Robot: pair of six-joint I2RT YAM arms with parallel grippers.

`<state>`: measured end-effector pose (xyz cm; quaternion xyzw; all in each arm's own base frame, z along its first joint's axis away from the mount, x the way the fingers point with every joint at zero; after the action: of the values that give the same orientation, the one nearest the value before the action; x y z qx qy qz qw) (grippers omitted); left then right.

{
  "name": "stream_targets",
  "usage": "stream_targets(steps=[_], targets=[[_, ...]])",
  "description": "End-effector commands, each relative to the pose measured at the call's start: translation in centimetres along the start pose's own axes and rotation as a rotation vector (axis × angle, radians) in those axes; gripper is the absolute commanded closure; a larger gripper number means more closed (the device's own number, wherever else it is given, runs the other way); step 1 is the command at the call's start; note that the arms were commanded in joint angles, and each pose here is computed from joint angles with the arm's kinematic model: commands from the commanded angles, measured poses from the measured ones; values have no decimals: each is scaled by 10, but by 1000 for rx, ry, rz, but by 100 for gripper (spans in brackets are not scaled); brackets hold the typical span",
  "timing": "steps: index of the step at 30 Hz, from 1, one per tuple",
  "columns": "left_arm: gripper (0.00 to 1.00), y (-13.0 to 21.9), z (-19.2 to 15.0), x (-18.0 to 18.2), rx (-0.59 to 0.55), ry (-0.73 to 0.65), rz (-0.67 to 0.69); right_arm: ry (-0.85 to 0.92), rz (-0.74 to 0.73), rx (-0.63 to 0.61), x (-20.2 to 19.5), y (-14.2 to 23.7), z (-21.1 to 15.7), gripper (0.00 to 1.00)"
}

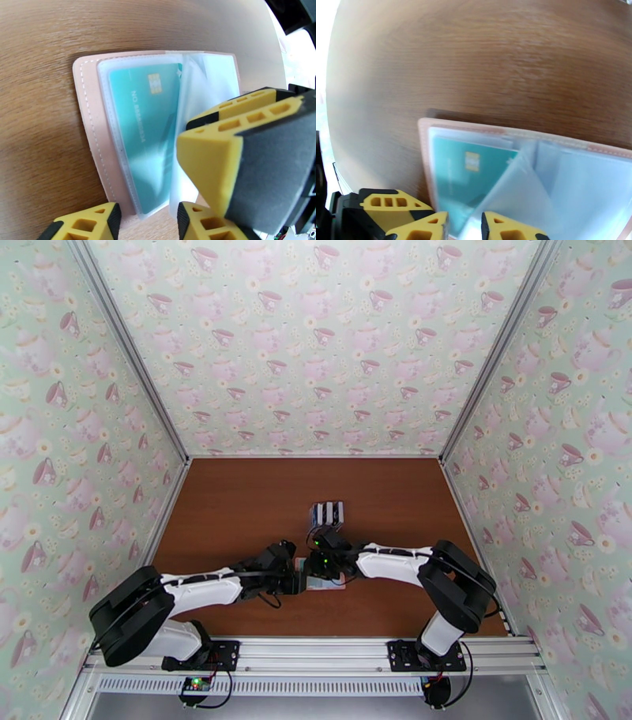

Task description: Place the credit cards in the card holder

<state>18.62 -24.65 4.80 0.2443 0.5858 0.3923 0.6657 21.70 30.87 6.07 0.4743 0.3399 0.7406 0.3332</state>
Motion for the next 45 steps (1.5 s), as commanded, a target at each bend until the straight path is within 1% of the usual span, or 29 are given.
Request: stream_targets(steps=[1, 8, 13, 17, 20, 24, 32, 38, 45], targets=[[57, -8, -13, 28, 49, 10, 129, 21, 59, -29, 19, 15, 10, 71], [58, -10, -15, 34, 54, 24, 145, 24, 39, -117, 12, 60, 26, 68], [61, -10, -13, 31, 48, 25, 139, 11, 10, -133, -3, 75, 24, 67], [70, -11, -12, 31, 51, 25, 145, -17, -73, -110, -29, 72, 12, 67], [69, -11, -12, 31, 49, 23, 144, -6, -132, -71, -43, 64, 3, 67], [66, -12, -12, 34, 53, 26, 162, 13, -142, -62, -43, 56, 7, 67], [62, -10, -9, 40, 53, 26, 206, 66, -235, -37, -49, 42, 26, 67], [58, -7, -7, 45, 51, 21, 226, 102, -299, -27, -54, 41, 38, 67], [55, -6, -4, 48, 54, 23, 225, 127, -360, -9, -61, 41, 40, 66]])
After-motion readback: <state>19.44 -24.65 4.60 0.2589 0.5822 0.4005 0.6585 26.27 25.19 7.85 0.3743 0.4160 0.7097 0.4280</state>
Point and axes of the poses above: each hand's point on the last joint's axis, 136 mm out from that joint toward the fingers, its own y axis back along the fingers, its own x axis along the line the jaws close on, z = x × y, the point moved 3 cm from there along y, back along the fingers, and after that the axes turned 14 degrees about y, right-handed, at the moved point
